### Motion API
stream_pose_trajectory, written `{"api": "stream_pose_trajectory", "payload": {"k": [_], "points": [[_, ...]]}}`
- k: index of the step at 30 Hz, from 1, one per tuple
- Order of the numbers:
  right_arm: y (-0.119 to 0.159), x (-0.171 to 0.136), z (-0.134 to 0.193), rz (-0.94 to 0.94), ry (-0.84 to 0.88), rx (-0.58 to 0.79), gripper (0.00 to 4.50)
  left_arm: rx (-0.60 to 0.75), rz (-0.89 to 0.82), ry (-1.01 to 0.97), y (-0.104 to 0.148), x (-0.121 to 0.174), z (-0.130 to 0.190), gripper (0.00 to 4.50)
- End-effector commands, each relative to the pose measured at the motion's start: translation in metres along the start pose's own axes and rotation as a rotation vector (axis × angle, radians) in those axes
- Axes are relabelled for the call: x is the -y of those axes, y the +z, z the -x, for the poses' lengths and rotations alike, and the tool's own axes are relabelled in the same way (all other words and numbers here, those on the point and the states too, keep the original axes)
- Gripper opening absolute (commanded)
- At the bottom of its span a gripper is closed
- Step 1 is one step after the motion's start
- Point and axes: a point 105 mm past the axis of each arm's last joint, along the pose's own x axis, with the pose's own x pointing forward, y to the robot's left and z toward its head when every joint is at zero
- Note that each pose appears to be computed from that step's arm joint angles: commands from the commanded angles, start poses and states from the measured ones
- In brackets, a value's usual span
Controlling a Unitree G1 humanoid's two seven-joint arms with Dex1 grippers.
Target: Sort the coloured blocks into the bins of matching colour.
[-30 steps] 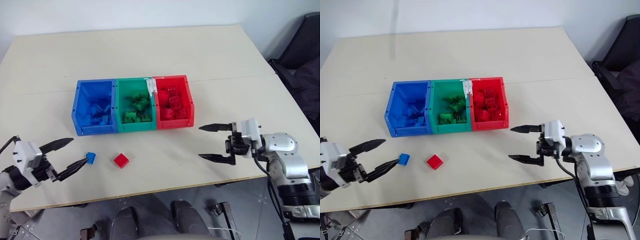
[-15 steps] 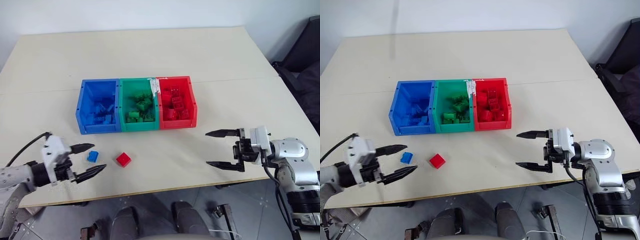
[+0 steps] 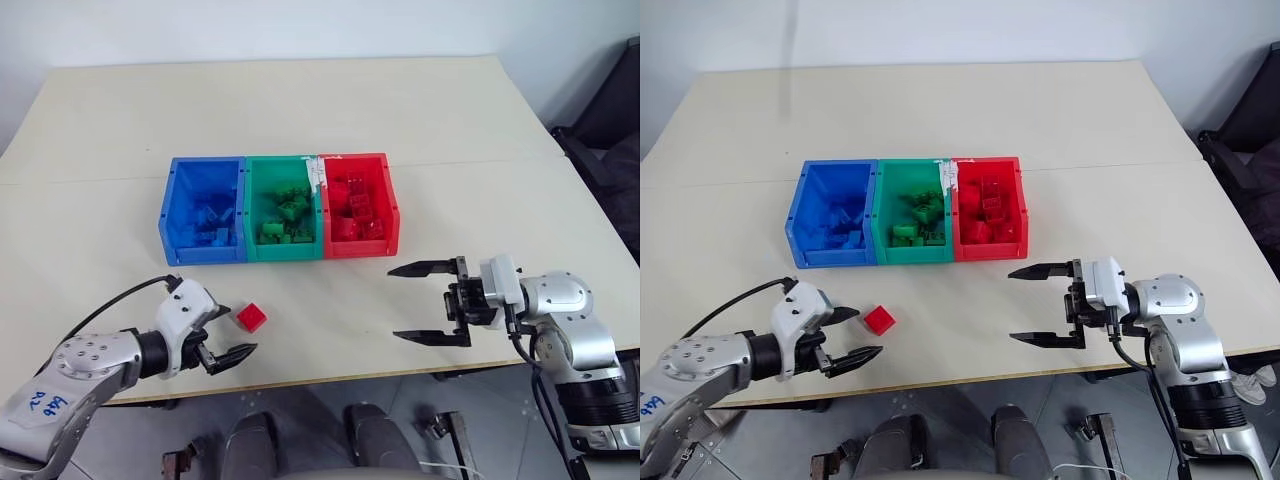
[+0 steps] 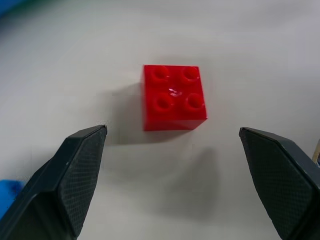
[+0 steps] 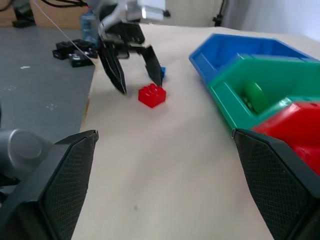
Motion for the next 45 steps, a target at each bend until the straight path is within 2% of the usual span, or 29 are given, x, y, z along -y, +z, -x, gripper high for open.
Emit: {"api": "stream_pose_trajectory", "payload": {"k": [1, 4, 8, 12, 16, 20, 22, 27, 30, 34, 39, 40, 45], "points": [[0.009, -0.002, -0.004, 0.048, 0.016, 0.028, 4.49, -0.003, -0.004, 0.016, -0.001, 0.008, -0.011, 4.5], [0.007, -0.004, -0.003, 0.045, 0.013, 0.022, 4.5, 0.016, 0.0, 0.039, -0.001, 0.011, -0.018, 3.9], [0.005, -0.005, 0.001, 0.045, -0.012, 0.008, 4.5, -0.005, -0.004, 0.075, -0.01, 0.008, -0.019, 2.64], [0.004, 0.0, 0.008, 0.063, -0.059, -0.014, 4.5, 0.021, -0.067, 0.052, -0.006, 0.007, -0.02, 1.42], [0.007, 0.005, 0.017, 0.069, -0.143, -0.022, 4.5, 0.13, -0.153, 0.015, 0.015, 0.0, -0.023, 1.41], [0.009, 0.004, 0.027, 0.051, -0.264, -0.023, 4.5, 0.388, -0.248, -0.159, 0.072, 0.012, -0.027, 1.41], [0.013, 0.011, 0.035, 0.042, -0.377, -0.002, 4.5, 0.456, -0.276, -0.218, 0.098, 0.013, -0.035, 1.41], [0.02, 0.021, 0.05, -0.008, -0.592, 0.057, 4.5, 0.486, -0.36, -0.191, 0.15, -0.002, -0.073, 1.41], [0.018, 0.018, 0.057, -0.005, -0.66, 0.035, 4.5, 0.51, -0.381, -0.143, 0.178, -0.011, -0.102, 1.41], [0.02, 0.013, 0.057, 0.01, -0.705, 0.025, 4.5, 0.523, -0.412, -0.11, 0.2, -0.015, -0.13, 1.41], [0.026, 0.009, 0.052, 0.017, -0.726, 0.034, 4.5, 0.569, -0.405, -0.109, 0.215, -0.016, -0.143, 1.41], [0.027, 0.008, 0.051, 0.018, -0.727, 0.036, 4.5, 0.577, -0.412, -0.101, 0.216, -0.017, -0.142, 2.16], [0.027, 0.009, 0.047, 0.02, -0.704, 0.04, 4.5, 0.658, -0.438, -0.134, 0.212, -0.019, -0.116, 3.76]]}}
